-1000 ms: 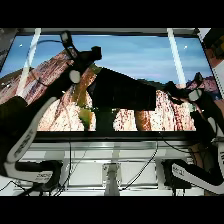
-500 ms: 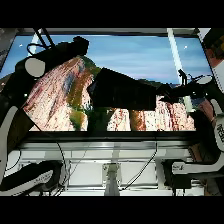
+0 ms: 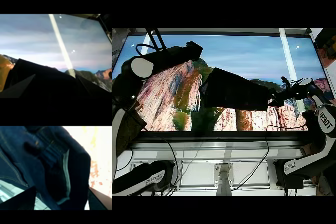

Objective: Fold the clothes and pants, and hang the long-sleeved shirts on hangers.

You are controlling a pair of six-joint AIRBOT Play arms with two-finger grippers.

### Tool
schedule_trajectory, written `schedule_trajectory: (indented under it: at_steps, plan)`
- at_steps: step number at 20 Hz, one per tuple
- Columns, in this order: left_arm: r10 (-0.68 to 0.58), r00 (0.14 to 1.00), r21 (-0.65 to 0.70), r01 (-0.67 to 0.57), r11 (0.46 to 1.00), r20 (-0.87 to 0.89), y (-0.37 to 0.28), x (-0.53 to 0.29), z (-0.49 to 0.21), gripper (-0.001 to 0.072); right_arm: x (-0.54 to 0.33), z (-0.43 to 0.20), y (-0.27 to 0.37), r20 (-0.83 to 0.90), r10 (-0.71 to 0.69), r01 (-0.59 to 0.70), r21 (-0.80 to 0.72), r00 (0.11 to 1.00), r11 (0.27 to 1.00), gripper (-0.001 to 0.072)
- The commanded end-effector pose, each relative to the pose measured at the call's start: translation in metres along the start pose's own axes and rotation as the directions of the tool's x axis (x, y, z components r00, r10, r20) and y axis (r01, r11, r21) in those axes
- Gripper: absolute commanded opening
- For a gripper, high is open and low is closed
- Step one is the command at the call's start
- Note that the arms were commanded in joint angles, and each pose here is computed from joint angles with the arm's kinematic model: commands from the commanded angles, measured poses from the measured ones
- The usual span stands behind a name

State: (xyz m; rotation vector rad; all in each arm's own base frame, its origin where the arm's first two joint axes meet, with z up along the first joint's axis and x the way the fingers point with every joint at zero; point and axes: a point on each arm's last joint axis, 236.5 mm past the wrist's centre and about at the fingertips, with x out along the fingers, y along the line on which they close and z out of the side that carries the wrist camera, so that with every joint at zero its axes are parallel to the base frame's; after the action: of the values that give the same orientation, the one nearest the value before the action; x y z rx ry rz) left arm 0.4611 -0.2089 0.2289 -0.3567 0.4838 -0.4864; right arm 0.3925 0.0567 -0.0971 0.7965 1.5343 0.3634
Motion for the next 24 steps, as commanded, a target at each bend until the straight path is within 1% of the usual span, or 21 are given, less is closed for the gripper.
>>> schedule_trajectory:
  at_steps: [1,4,6,7,8,9,10,11,12,13,15,17,20,22,24]
  plan:
    - [-0.002,1.0,0.002,0.002,1.0,-0.014,-0.001,-0.001,-0.003,0.055,0.012,0.008,0.003,-0.011,0.054,-0.054,0.016,0.998,0.998,0.0687]
    - [-0.002,1.0,0.001,0.002,1.0,-0.014,-0.001,-0.001,-0.003,0.055,0.029,0.01,0.013,-0.038,0.11,-0.108,0.041,0.993,0.993,0.0675]
    - [-0.001,1.0,0.002,0.001,1.0,-0.013,-0.001,-0.001,-0.003,0.055,0.041,0.008,0.02,-0.052,0.118,-0.116,0.038,0.992,0.992,0.0666]
    - [-0.001,1.0,0.002,0.001,1.0,-0.013,-0.001,-0.001,-0.003,0.055,0.046,0.007,0.023,-0.059,0.114,-0.112,0.029,0.992,0.993,0.0633]
    - [-0.001,1.0,0.002,0.001,1.0,-0.013,-0.001,-0.001,-0.003,0.055,0.049,0.008,0.025,-0.056,0.107,-0.106,0.022,0.993,0.994,0.0553]
    - [-0.001,1.0,0.002,0.001,1.0,-0.013,-0.001,-0.001,-0.003,0.0549,0.051,0.009,0.026,-0.049,0.103,-0.102,0.018,0.994,0.995,0.049]
    - [-0.001,1.0,0.001,0.001,1.0,-0.013,-0.001,-0.001,-0.003,0.0549,0.052,0.01,0.027,-0.046,0.1,-0.099,0.014,0.994,0.995,0.0401]
    - [-0.002,1.0,0.001,0.002,1.0,-0.014,-0.001,-0.001,-0.003,0.055,0.052,0.009,0.027,-0.049,0.102,-0.101,0.014,0.994,0.995,0.0281]
    - [-0.001,1.0,0.001,0.001,1.0,-0.013,-0.001,-0.001,-0.003,0.0549,0.051,0.008,0.028,-0.054,0.104,-0.103,0.014,0.993,0.995,0.0135]
    - [-0.001,1.0,0.001,0.001,1.0,-0.013,-0.001,-0.001,-0.003,0.0546,0.049,0.006,0.03,-0.058,0.106,-0.106,0.016,0.993,0.994,0.0023]
    - [-0.001,1.0,0.002,0.001,1.0,-0.013,-0.001,-0.001,-0.003,0.0544,0.038,0.007,0.039,-0.04,0.107,-0.107,0.014,0.993,0.994,0.0022]
    - [-0.002,1.0,0.001,0.002,1.0,-0.012,-0.001,-0.001,-0.003,0.0544,0.013,0.01,0.049,0.013,0.094,-0.094,0.035,0.995,0.995,0.002]
    - [-0.001,1.0,0.001,0.001,1.0,-0.002,-0.001,-0.001,0.0,0.0544,-0.059,0.022,0.049,0.186,0.021,-0.035,0.072,0.982,0.997,0.0019]
    - [-0.018,1.0,-0.025,0.018,1.0,0.001,-0.005,-0.001,0.0,0.0544,-0.12,0.031,0.038,0.325,-0.03,-0.009,0.12,0.945,0.993,0.0019]
    - [-0.024,1.0,-0.036,0.025,0.999,0.015,-0.006,-0.001,0.004,0.0544,-0.186,0.041,0.033,0.462,-0.048,-0.029,0.158,0.886,0.987,0.0019]
